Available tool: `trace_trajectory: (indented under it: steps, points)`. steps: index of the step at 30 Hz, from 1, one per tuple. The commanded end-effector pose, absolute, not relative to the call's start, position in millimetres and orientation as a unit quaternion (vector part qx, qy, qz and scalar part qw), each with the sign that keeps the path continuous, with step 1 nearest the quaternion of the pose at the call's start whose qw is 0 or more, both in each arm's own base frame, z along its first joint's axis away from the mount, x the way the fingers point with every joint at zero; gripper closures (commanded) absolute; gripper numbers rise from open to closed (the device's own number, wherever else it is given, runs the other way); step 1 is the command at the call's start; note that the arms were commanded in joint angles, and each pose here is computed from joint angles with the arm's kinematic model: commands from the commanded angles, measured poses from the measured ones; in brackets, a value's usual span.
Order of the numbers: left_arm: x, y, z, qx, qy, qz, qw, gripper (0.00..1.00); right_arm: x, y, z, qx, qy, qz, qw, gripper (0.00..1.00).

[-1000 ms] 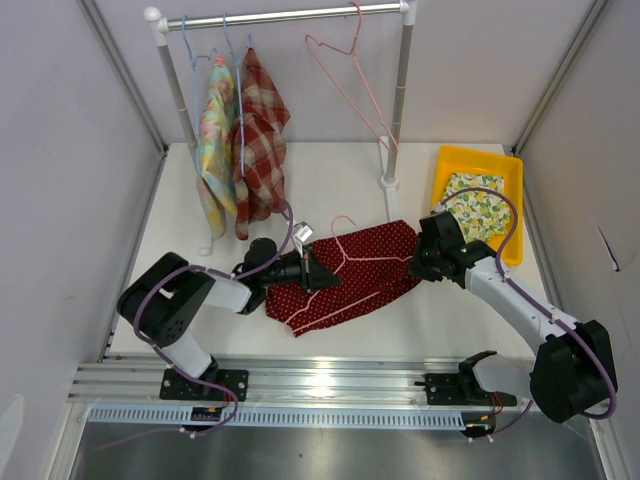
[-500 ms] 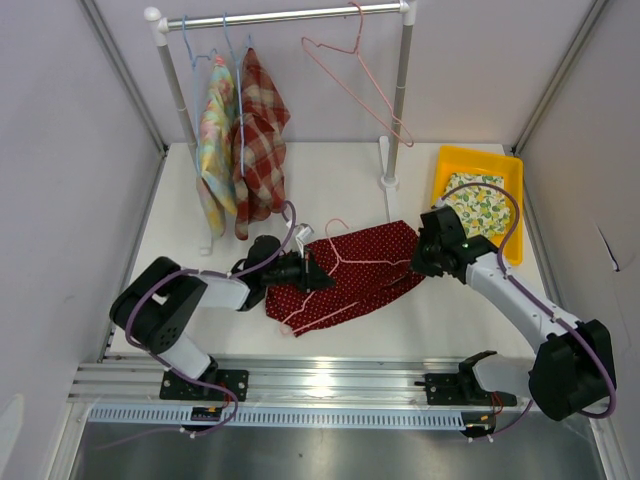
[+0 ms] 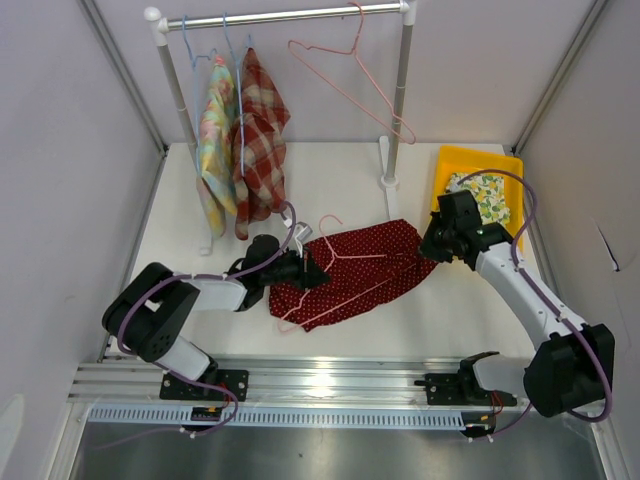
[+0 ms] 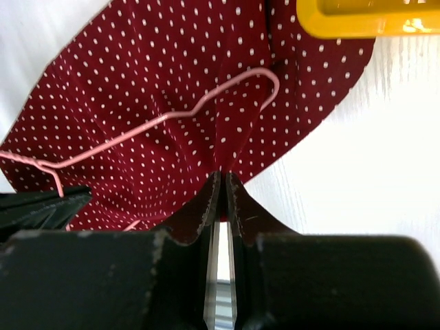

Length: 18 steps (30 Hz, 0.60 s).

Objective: Place the skirt on the hanger

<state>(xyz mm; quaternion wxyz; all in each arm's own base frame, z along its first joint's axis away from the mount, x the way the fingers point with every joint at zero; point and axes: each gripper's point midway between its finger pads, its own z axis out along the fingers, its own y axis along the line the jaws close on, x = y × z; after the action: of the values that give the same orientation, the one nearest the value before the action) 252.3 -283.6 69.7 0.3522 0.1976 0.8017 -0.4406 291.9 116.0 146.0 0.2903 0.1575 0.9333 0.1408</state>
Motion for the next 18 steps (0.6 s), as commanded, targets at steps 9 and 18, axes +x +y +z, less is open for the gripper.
trace_trajectory:
  steps: [9, 18]
  points:
    - [246.9, -296.3, 80.7, 0.272, 0.765, -0.447, 0.376, 1.0, 325.2, 115.7, 178.4, 0.157, 0.925, 0.171, 0.3, 0.91]
    - [235.7, -302.5, 71.0, 0.289, 0.772, -0.435, 0.361, 1.0, 332.6, 118.1, 174.9, 0.159, 0.927, 0.169, 0.293, 0.91]
